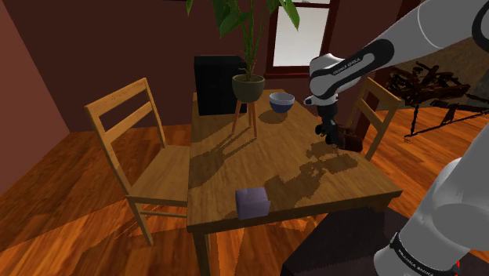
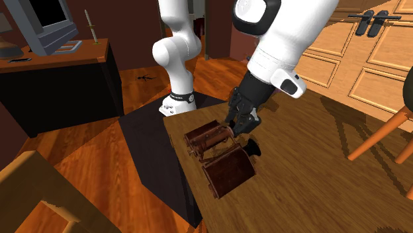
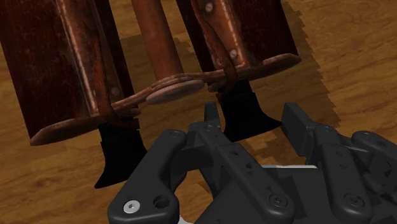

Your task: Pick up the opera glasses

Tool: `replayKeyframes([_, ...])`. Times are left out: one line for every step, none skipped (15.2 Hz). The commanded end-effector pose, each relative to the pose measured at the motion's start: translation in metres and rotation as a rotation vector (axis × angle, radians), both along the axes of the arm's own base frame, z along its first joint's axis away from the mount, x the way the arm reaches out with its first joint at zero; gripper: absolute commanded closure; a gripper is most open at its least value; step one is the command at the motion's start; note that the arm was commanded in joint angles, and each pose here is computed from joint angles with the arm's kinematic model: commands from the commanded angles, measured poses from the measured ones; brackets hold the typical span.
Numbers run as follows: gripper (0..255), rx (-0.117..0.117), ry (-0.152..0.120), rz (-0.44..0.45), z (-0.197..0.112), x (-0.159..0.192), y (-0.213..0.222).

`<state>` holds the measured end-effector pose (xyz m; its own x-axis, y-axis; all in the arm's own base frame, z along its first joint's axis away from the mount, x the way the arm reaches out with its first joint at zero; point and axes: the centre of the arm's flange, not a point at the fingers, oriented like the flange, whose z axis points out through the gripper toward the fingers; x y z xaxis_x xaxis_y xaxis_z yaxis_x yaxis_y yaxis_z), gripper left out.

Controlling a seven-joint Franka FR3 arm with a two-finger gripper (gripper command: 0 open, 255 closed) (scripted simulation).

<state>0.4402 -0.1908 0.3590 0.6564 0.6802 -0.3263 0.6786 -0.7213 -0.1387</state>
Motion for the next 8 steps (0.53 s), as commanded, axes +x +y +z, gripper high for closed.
replayKeyframes([255,0.000,0.000,0.000,0.011,0.000,0.000])
replayKeyframes([255,0.000,0.000,0.000,0.016,0.000,0.000])
replayKeyframes([255,0.000,0.000,0.000,0.021,0.000,0.000])
replayKeyframes([255,0.000,0.000,0.000,0.027,0.000,0.000])
replayKeyframes([255,0.000,0.000,0.000,0.032,0.000,0.000])
replayKeyframes([255,0.000,0.000,0.000,0.037,0.000,0.000])
replayKeyframes([255,0.000,0.000,0.000,0.042,0.000,0.000])
replayKeyframes([255,0.000,0.000,0.000,0.048,0.000,0.000])
